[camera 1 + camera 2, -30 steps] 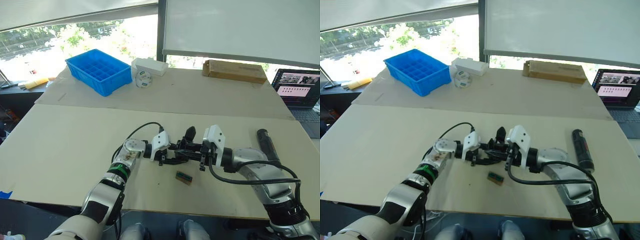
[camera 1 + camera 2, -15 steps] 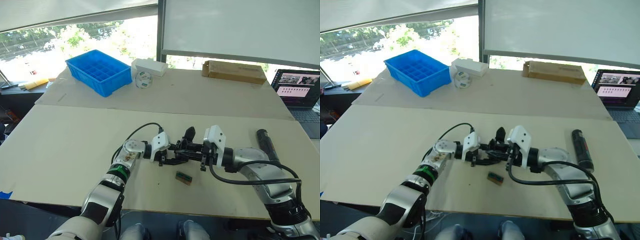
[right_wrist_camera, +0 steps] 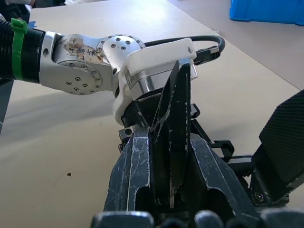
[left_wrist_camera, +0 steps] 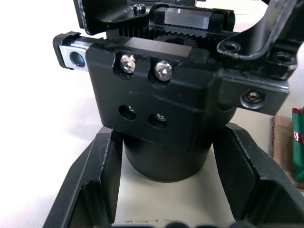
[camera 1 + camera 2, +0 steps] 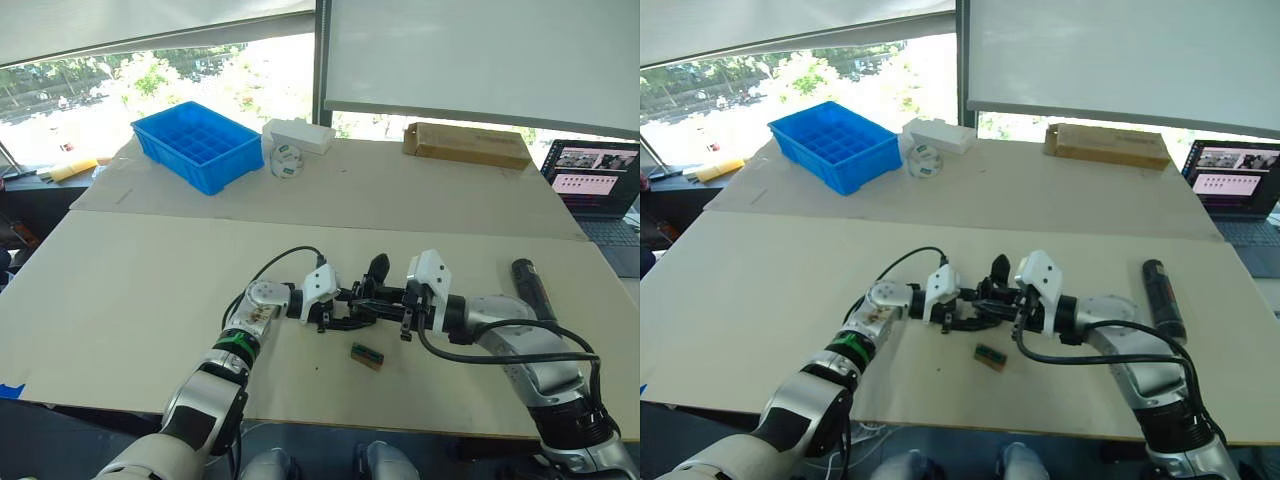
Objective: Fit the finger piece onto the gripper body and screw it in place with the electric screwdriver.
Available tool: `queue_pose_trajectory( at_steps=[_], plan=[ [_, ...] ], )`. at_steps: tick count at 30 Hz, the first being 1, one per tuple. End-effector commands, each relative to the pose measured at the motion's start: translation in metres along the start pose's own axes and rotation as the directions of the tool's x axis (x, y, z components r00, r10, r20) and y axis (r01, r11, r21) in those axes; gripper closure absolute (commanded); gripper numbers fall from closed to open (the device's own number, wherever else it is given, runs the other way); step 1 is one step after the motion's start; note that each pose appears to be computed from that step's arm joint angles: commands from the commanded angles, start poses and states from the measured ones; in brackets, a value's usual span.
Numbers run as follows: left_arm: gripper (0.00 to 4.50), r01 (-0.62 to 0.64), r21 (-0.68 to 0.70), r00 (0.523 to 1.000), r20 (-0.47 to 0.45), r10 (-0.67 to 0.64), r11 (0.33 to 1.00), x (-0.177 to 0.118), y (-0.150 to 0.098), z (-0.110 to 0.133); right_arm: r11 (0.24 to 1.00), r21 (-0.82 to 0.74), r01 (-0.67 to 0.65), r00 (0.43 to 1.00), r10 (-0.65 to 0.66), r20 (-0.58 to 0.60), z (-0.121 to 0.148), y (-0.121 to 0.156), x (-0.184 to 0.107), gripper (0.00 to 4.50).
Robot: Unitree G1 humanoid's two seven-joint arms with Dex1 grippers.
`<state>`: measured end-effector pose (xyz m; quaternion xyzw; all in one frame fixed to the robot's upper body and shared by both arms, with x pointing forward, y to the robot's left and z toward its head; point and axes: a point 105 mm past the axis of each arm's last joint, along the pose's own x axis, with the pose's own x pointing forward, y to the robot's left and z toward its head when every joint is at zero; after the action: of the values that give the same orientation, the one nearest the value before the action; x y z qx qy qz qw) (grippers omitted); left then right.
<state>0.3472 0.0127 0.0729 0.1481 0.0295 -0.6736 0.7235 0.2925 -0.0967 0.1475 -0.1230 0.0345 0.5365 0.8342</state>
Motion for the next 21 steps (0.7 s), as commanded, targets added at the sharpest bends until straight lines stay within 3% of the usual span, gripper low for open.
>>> queue_pose_trajectory(
  at_steps=[1,5,14,21],
  plan=[
    [2.22,0.029,-0.039,0.998,-0.061,-0.032,0.999,-0.001,-0.010,-0.018,0.999,0.029,0.037,0.997,-0.035,-0.068,-0.015,-0.006,-0.002,4.09],
    [2.22,0.029,-0.040,0.997,-0.063,-0.032,0.999,-0.001,-0.010,-0.018,1.000,0.013,0.020,0.992,-0.018,-0.126,-0.024,-0.005,-0.004,4.09],
    [2.22,0.033,-0.041,0.997,-0.062,-0.035,0.999,-0.002,-0.011,-0.019,0.989,0.144,0.033,0.969,0.004,-0.247,-0.049,-0.005,-0.009,4.09],
    [2.22,0.034,-0.044,0.997,-0.061,-0.037,0.998,-0.002,-0.012,-0.019,0.981,0.183,0.066,0.960,-0.012,-0.279,-0.058,-0.009,-0.007,4.09]
  ],
)
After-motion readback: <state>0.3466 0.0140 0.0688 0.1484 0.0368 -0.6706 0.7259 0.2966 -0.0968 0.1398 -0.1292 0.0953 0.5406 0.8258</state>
